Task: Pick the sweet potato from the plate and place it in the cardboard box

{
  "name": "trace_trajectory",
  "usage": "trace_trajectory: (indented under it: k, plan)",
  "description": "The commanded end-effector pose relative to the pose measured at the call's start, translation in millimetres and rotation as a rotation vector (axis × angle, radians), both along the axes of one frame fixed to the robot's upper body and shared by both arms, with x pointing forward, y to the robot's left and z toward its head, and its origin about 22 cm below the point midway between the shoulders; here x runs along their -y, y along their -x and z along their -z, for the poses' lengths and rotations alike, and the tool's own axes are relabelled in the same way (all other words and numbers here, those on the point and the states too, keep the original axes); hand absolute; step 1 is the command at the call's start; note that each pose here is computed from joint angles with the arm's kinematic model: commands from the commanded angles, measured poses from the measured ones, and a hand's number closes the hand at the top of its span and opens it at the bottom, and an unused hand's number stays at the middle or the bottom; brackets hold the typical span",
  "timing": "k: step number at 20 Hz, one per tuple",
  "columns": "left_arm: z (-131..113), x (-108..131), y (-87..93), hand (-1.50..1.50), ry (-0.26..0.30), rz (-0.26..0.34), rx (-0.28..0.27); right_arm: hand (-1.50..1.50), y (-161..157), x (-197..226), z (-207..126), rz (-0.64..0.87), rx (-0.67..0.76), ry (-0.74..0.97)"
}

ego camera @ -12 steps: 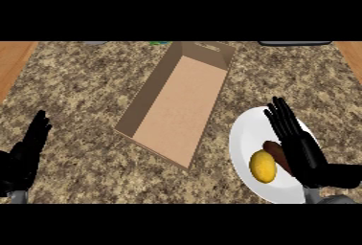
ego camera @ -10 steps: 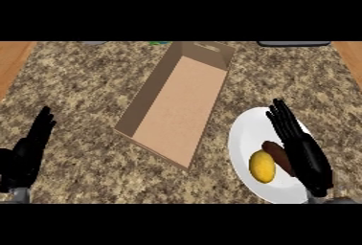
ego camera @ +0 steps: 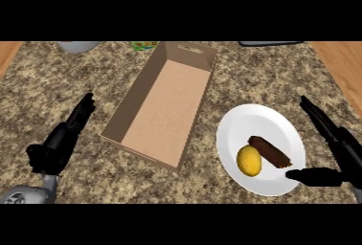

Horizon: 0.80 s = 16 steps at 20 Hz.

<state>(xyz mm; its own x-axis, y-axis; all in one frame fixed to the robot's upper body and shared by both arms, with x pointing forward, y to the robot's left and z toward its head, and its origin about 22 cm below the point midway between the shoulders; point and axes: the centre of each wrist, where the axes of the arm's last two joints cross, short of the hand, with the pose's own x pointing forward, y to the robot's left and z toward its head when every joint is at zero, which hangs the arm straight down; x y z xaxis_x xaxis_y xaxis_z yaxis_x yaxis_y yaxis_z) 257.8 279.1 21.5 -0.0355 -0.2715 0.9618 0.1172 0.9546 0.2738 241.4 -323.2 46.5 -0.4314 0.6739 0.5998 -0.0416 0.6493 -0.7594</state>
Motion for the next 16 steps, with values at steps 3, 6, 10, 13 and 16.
trace_trajectory:
  k: [3,6,10,13,16]
  plan:
    - [1.9,25.8,-2.6,0.0,0.024,0.089,-0.011,-1.5,22.3,38.4,-2.0,-0.112,0.291,0.582]
    - [-2.1,29.9,-5.8,0.0,0.024,0.087,-0.023,-1.5,47.4,28.8,7.9,-0.09,0.405,0.66]
    - [-23.0,35.9,-7.9,0.0,0.015,0.096,0.002,-1.5,89.8,20.7,-3.1,-0.032,0.372,0.736]
    - [-14.3,50.7,-10.4,0.0,0.012,0.093,-0.005,-1.5,121.3,11.1,-4.3,-0.038,0.226,0.813]
    - [-11.8,50.7,-12.1,0.0,0.01,0.127,-0.004,-1.5,135.6,-10.6,-20.3,0.002,0.112,0.856]
